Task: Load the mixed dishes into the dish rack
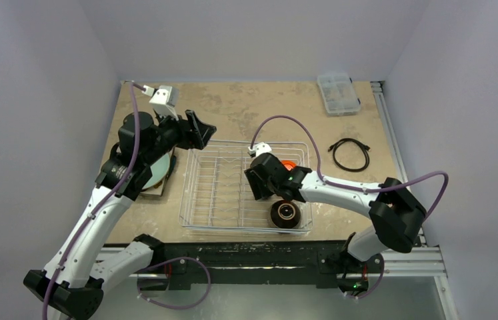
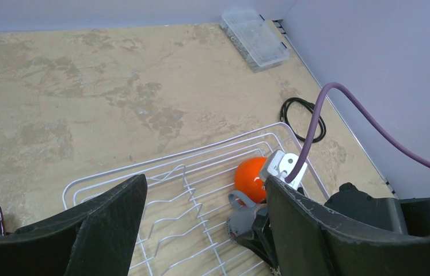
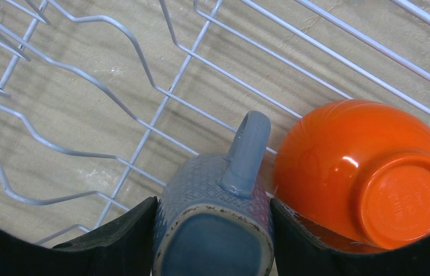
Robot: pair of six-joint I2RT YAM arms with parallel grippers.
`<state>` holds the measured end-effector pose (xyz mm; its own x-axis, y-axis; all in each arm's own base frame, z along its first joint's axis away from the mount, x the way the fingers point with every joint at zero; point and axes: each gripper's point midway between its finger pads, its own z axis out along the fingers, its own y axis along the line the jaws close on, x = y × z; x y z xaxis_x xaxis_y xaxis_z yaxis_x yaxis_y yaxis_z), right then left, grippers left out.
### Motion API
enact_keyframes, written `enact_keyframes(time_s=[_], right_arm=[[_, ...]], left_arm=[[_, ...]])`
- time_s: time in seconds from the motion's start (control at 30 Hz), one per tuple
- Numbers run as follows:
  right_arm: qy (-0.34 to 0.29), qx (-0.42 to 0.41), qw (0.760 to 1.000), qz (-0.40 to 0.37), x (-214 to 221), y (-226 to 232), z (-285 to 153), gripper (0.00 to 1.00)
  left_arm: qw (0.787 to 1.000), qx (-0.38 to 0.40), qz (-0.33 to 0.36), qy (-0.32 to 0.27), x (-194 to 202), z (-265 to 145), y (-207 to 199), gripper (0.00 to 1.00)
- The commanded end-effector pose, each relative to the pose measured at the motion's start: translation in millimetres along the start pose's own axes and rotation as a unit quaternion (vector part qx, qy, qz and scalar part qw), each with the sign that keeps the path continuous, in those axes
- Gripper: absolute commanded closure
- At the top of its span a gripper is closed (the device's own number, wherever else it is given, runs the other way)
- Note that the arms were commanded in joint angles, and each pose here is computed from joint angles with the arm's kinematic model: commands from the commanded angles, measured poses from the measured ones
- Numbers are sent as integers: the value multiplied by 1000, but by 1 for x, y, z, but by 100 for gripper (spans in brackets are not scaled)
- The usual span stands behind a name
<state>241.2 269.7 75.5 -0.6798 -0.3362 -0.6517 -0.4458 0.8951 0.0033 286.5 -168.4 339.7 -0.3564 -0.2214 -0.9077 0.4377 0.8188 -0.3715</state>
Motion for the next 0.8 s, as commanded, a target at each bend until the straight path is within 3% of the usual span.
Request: enact_keyframes(time_s=[0.0, 0.57, 0.77], right_arm=[[-14, 4, 1000, 7, -4, 3, 2, 54], [-41, 1, 999, 0, -19, 3, -16, 20], [-64, -24, 998, 4, -29, 8, -33, 13]], left_arm=[[1000, 4, 10, -17, -11, -1, -3, 26], [1000, -4, 10, -4, -4, 6, 2, 26], [1000, -7, 10, -2, -3, 7, 4, 26]])
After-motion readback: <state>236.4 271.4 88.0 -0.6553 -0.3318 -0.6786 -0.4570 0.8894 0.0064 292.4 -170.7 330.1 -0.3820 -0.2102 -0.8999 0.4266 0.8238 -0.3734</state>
